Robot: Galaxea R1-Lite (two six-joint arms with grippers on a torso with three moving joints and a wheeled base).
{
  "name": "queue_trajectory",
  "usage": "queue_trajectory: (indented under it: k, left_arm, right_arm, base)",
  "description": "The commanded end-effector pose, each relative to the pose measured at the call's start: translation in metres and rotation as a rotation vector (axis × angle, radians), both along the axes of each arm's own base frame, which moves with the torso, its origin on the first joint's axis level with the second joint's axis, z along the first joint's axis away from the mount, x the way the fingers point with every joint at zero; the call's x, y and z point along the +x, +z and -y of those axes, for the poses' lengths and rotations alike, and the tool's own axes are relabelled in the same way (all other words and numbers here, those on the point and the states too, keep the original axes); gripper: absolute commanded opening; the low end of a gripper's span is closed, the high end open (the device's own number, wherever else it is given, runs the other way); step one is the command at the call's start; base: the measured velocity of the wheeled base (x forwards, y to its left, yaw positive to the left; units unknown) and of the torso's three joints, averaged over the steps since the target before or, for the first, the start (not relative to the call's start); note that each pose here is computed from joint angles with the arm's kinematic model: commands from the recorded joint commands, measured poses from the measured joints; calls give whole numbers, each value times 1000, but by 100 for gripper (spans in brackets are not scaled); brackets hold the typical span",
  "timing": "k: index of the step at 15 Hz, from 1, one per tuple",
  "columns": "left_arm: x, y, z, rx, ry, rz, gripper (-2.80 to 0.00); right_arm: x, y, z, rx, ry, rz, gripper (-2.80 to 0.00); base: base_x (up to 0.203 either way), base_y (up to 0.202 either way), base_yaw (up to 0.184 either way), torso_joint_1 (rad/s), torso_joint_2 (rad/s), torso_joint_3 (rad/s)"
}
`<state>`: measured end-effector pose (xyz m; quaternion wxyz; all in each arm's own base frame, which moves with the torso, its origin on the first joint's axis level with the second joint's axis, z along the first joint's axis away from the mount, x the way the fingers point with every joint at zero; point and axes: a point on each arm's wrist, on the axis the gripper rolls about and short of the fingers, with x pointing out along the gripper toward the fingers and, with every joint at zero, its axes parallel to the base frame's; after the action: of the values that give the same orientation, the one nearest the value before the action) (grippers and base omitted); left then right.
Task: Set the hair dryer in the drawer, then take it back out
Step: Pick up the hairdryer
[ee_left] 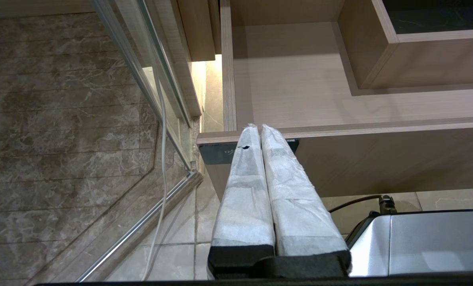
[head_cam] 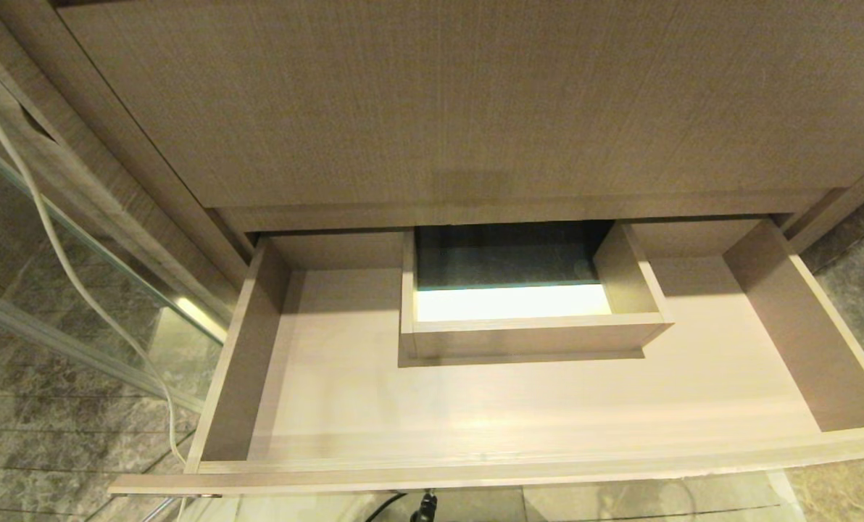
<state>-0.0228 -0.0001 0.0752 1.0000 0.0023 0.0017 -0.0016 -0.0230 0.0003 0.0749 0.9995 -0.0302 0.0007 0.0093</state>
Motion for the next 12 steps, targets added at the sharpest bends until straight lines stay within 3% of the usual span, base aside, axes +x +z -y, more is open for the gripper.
queue_trajectory:
  k: [1,7,12]
  left_arm:
    - [0,0,0,0,0,-3,-280]
    - [0,0,0,0,0,-2,-280]
    - [0,0,0,0,0,-1,-280]
  right_arm:
    - [0,0,0,1,1,-1,-280]
    - [0,0,0,-1,1,-4,-280]
    - [0,0,0,0,1,-4,-280]
  base:
    - [0,0,0,0,0,0]
    - [0,0,0,2,-15,-5]
    - [0,0,0,212,-131,-110]
